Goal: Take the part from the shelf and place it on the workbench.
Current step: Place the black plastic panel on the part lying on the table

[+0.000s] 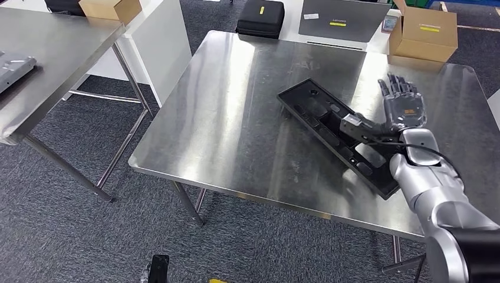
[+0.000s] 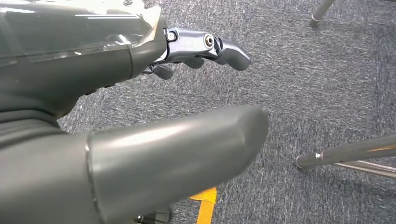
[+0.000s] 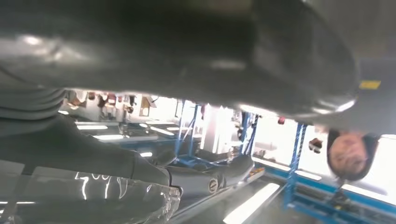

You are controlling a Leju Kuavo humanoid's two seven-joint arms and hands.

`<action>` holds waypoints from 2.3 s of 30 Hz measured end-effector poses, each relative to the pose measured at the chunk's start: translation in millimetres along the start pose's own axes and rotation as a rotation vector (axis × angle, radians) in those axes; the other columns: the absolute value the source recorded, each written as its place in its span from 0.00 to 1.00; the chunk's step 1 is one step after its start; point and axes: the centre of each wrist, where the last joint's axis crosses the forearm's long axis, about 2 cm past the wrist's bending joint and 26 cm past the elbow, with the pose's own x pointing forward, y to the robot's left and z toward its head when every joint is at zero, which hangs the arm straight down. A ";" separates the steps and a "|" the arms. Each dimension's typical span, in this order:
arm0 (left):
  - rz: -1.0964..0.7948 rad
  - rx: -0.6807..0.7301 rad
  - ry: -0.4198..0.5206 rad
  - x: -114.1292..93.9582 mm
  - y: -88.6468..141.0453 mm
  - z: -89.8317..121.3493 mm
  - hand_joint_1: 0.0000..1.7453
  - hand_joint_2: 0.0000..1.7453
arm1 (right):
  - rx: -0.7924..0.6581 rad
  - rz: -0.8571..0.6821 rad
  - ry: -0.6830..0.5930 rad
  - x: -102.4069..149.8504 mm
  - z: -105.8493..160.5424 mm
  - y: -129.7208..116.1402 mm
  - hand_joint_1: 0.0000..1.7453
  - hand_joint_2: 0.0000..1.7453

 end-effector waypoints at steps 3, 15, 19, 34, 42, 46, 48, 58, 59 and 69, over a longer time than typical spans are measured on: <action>0.001 -0.001 0.001 0.1 0.0 -0.1 0.00 0.00 | -0.031 -0.016 0.018 -5.6 -11.2 -13.6 0.00 0.00; 0.038 0.022 0.023 -3.3 1.5 1.2 0.00 0.00 | -0.033 -0.230 0.078 -43.6 -60.3 -85.9 0.00 0.00; 0.055 0.038 0.037 -5.9 2.6 2.4 0.00 0.00 | -0.133 -0.227 0.099 -56.5 -82.1 -132.1 0.00 0.00; 0.123 0.096 0.343 -40.0 42.2 -4.5 0.00 0.00 | -0.467 0.047 0.363 -221.4 -48.2 -223.7 0.00 0.00; 0.110 0.125 0.360 -53.7 65.9 -10.7 0.00 0.00 | -0.582 0.032 0.070 -212.9 115.2 -70.2 0.00 0.00; 0.106 0.133 0.387 -63.8 68.6 -2.2 0.00 0.00 | -0.680 0.043 0.119 -191.3 240.9 -46.2 0.00 0.00; 0.098 0.138 0.401 -70.4 72.1 2.2 0.00 0.00 | -0.695 0.087 0.192 -188.1 279.6 -52.6 0.00 0.00; 0.063 0.152 0.400 -75.8 78.7 3.3 0.00 0.00 | -0.863 0.010 0.572 -127.6 383.9 -63.6 0.00 0.00; 0.059 0.154 0.400 -76.0 79.0 3.5 0.00 0.00 | -0.863 0.007 0.613 -123.8 391.2 -61.1 0.00 0.00; 0.049 0.175 0.412 -78.2 80.2 5.3 0.00 0.00 | -0.624 0.073 1.088 -111.9 460.2 -14.7 0.00 0.00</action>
